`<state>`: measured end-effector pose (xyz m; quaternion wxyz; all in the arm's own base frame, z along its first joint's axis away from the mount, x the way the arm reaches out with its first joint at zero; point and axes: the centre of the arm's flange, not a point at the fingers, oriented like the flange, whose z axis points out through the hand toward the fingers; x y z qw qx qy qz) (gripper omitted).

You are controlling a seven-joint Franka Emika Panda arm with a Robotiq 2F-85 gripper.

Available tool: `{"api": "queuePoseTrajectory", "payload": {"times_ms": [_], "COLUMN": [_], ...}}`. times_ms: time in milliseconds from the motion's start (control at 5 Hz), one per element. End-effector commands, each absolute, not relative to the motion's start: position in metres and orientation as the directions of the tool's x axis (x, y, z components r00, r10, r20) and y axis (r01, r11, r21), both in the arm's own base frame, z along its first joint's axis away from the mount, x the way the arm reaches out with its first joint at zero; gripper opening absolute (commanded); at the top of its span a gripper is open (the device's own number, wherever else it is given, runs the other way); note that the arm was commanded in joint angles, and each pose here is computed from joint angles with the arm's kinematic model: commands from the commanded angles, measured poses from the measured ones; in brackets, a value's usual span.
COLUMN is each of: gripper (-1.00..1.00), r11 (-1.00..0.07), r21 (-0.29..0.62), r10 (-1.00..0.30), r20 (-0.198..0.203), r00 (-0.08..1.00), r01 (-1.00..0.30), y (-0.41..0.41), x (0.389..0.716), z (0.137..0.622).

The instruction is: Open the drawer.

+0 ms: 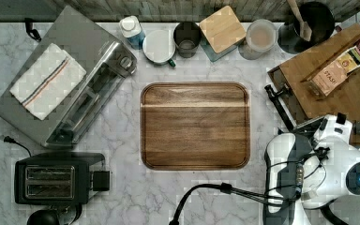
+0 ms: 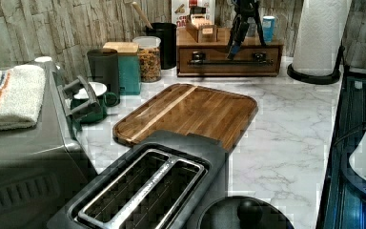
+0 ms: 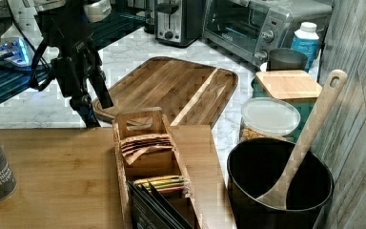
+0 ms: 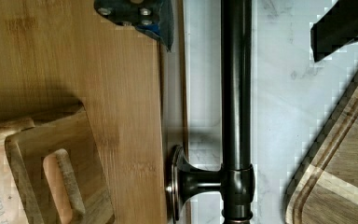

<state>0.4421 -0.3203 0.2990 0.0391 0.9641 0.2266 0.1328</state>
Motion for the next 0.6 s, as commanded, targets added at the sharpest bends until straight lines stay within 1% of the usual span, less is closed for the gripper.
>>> {"api": "queuePoseTrajectory", "payload": {"times_ms": [200, 400, 600], "gripper": [1.00, 1.00, 1.00], "r11": [-0.900, -0.912, -0.922], "r21": [0.121, 0.115, 0.101], "r10": [0.435, 0.411, 0.388], "r20": [0.245, 0.238, 0.246], "r00": [0.866, 0.880, 0.888], "r01": [0.418, 0.394, 0.374], "y": [-0.309, -0.293, -0.281], "x": [0.447, 0.438, 0.429], "z": [0.285, 0.269, 0.253]}}
